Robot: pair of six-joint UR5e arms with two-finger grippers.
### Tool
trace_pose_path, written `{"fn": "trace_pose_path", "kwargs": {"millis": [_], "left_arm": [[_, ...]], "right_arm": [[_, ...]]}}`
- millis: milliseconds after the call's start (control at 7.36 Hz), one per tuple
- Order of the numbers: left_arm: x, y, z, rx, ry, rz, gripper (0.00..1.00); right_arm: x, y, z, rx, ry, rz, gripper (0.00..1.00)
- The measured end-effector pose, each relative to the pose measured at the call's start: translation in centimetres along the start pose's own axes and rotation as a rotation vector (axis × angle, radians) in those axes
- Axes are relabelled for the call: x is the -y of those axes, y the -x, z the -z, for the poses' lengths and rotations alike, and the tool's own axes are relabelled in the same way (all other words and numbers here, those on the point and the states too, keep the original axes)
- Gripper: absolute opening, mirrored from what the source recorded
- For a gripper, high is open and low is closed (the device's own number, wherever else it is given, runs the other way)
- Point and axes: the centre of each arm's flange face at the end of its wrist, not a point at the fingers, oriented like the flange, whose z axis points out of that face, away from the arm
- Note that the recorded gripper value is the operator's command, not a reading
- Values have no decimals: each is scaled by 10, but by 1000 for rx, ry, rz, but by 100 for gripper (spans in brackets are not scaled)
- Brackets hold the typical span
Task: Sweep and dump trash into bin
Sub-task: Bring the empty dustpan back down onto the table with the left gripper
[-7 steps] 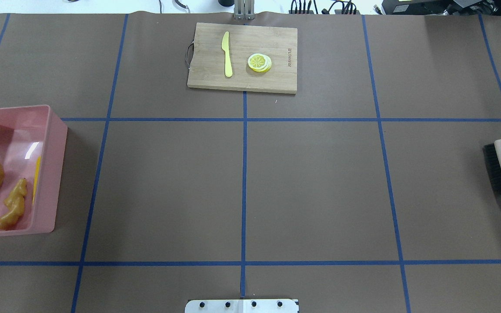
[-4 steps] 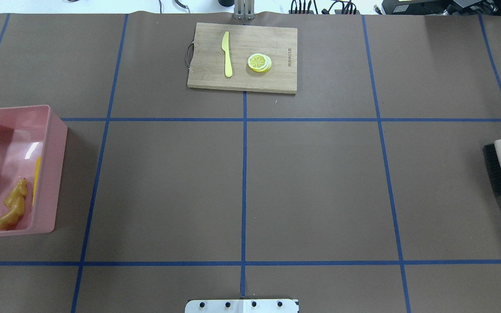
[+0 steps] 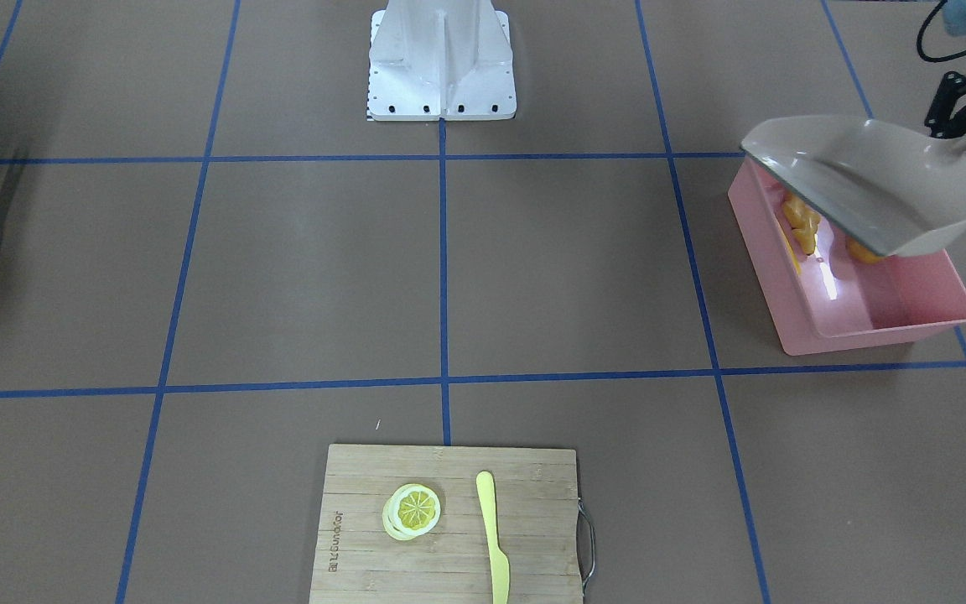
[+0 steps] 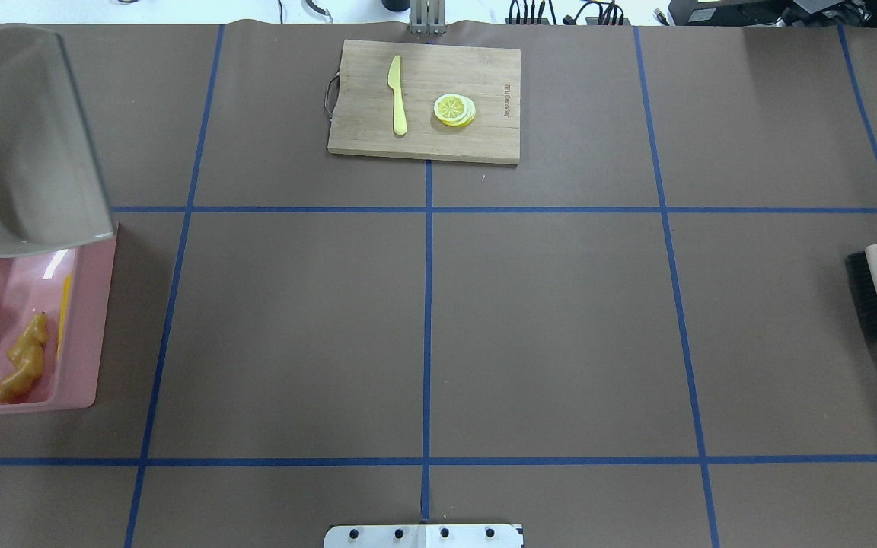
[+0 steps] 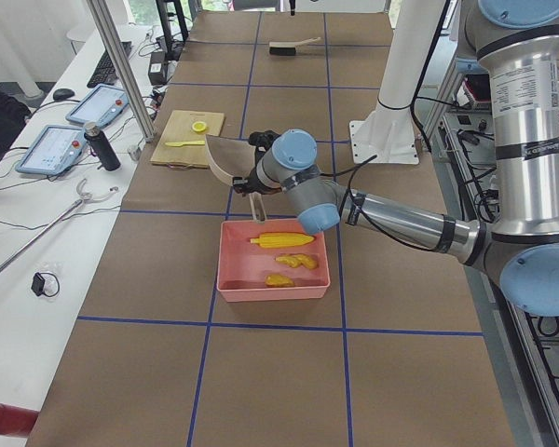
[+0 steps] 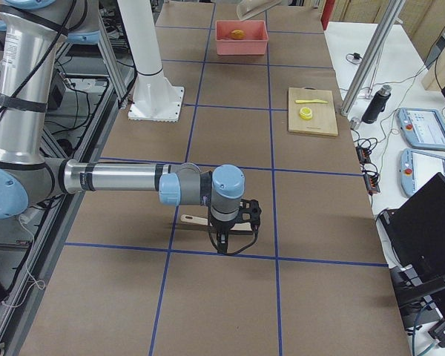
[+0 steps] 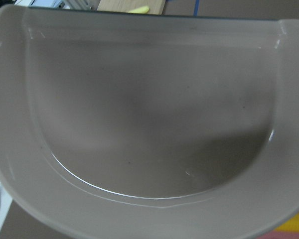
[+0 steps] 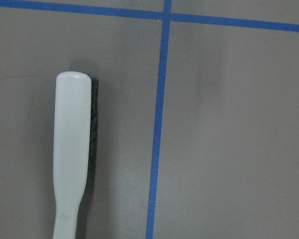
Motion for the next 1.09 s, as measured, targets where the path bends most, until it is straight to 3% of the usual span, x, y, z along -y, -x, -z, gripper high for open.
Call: {"fn": "trace_pose_path", "kwargs": {"millis": [136, 408, 679, 1087], "left_arm": [[38, -13, -44, -92, -15, 37, 0], [106, -61, -153, -243, 3, 7, 0], [147, -111, -230, -287, 63, -33, 0], [174, -118, -261, -318, 164, -174, 0]], "right_arm": [[0, 0, 0, -4, -2, 1, 100], [0, -1, 1, -9, -4, 2, 100], [1, -2, 1, -13, -6, 4, 100], [3, -2, 3, -18, -14, 6, 100]]}}
